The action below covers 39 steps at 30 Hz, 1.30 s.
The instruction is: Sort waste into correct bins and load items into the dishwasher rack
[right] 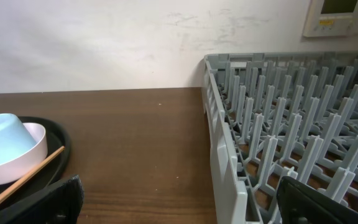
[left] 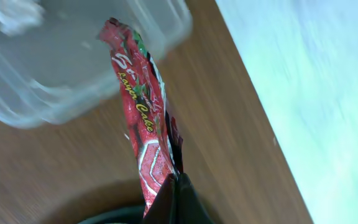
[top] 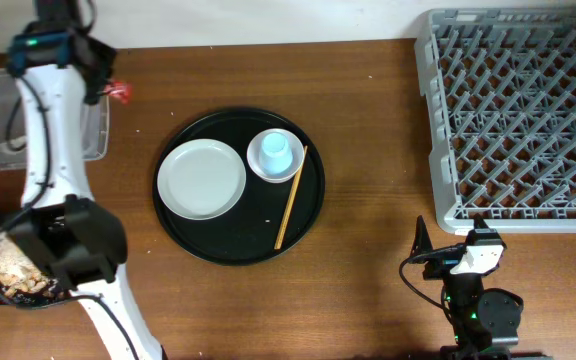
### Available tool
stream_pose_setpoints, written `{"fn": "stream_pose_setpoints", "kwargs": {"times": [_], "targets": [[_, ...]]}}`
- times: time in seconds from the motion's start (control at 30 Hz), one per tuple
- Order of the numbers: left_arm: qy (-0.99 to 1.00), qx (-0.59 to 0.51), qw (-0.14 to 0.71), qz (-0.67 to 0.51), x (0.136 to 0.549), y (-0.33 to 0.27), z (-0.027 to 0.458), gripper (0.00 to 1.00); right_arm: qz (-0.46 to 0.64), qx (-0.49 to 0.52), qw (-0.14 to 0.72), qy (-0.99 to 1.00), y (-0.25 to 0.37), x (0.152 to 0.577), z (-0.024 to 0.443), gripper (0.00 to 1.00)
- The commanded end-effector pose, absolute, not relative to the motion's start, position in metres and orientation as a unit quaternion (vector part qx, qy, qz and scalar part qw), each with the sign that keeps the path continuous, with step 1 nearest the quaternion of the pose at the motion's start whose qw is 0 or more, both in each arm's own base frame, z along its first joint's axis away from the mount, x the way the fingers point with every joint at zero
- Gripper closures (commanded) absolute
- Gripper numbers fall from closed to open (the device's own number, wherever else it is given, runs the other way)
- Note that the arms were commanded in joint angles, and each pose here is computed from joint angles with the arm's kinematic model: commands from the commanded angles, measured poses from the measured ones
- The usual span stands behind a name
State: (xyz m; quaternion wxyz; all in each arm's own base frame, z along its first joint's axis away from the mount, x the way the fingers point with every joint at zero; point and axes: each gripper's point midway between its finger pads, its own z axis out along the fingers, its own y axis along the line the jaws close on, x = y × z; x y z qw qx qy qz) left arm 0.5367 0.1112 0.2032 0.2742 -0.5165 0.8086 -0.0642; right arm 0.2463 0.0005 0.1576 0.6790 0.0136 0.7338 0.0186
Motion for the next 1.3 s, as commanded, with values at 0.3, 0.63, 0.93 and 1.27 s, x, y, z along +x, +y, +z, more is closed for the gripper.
{"fn": "stream_pose_setpoints", "kwargs": {"times": [0.3,0.63,0.93,1.27], "targets": [[0.759,-0.561,0.327,0.044,0.504,0.250,0.218,0.99,0.011,0.017,0.678,0.735,-0.003,0.246,0.155,0.02],[0.790,-0.529,0.304,0.057,0.516,0.267,0.173,0.84,0.011,0.017,0.678,0.735,-0.003,0.246,0.155,0.02],[0.826,-0.524,0.206,0.003,0.488,0.228,0.154,0.20,0.011,0.017,0.678,0.735,-0.003,0.246,0.155,0.02],[0.847,-0.455,0.275,0.018,0.405,0.193,0.301,0.24,0.011,0.017,0.678,0.735,-0.003,0.246,0.155,0.02]]}}
